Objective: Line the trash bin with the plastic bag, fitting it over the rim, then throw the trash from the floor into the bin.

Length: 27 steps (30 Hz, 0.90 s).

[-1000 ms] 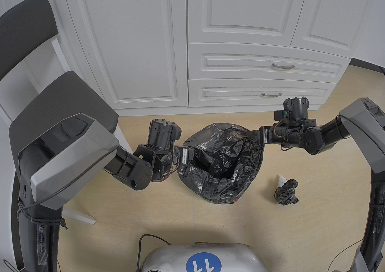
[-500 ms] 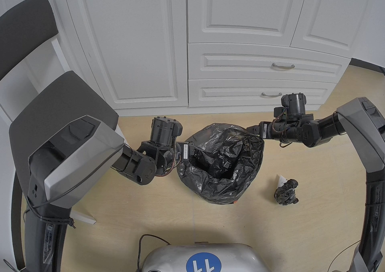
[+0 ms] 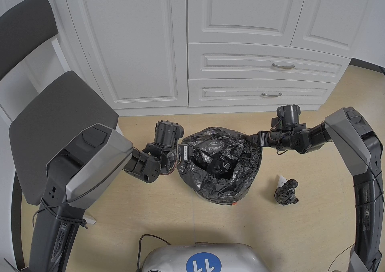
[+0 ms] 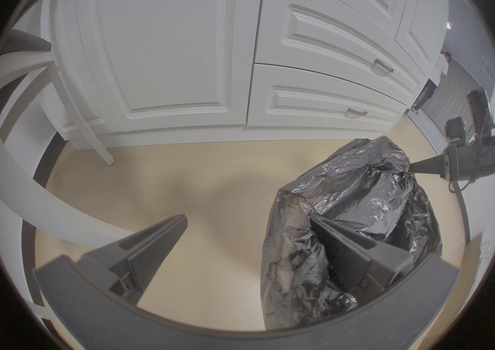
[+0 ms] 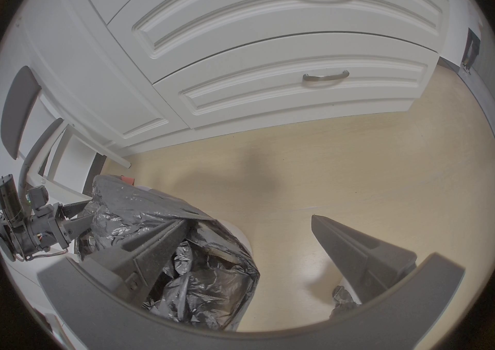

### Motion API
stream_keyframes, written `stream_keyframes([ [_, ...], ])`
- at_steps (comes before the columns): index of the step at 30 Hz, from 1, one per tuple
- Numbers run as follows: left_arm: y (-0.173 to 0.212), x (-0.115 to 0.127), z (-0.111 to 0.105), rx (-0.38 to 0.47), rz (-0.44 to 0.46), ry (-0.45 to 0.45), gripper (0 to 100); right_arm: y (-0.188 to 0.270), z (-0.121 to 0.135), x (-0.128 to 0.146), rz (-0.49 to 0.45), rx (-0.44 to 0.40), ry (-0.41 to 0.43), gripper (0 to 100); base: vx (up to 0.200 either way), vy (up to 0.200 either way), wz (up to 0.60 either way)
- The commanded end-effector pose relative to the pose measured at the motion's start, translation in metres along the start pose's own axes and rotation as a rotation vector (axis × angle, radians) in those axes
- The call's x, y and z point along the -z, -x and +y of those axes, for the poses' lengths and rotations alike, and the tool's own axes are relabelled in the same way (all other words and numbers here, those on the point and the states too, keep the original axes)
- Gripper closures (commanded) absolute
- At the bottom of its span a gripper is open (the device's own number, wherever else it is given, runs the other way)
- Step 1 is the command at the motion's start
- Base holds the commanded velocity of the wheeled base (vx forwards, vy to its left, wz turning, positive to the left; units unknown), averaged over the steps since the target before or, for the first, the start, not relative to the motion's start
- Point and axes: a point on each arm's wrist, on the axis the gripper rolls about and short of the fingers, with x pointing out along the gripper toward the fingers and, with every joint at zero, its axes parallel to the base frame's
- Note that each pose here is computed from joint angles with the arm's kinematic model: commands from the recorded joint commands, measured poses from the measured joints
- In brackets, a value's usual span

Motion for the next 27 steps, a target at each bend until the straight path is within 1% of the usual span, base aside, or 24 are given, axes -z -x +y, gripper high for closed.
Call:
stream_keyframes([
  [1, -0.007, 0.005, 0.002, -0.007, 0.002, 0.004, 0, -0.008, -0.002, 0.007, 0.011, 0.001, -0.02, 0, 0.0, 0.0, 0.0],
  [7, -0.008, 0.002, 0.001, -0.004, -0.012, 0.008, 0, -0.013, -0.001, 0.008, 0.006, -0.004, -0.034, 0, 0.0, 0.0, 0.0],
  [13, -0.013, -0.002, 0.007, -0.013, -0.03, 0.021, 0, -0.02, -0.001, 0.009, 0.001, -0.005, -0.055, 0, 0.0, 0.0, 0.0],
  [22, -0.019, 0.001, 0.006, -0.013, -0.036, 0.036, 0, -0.028, -0.002, 0.01, -0.01, -0.006, -0.099, 0, 0.0, 0.0, 0.0],
  [27, -0.021, 0.003, 0.006, -0.013, -0.034, 0.039, 0, -0.03, -0.004, 0.008, -0.018, -0.006, -0.101, 0, 0.0, 0.0, 0.0],
])
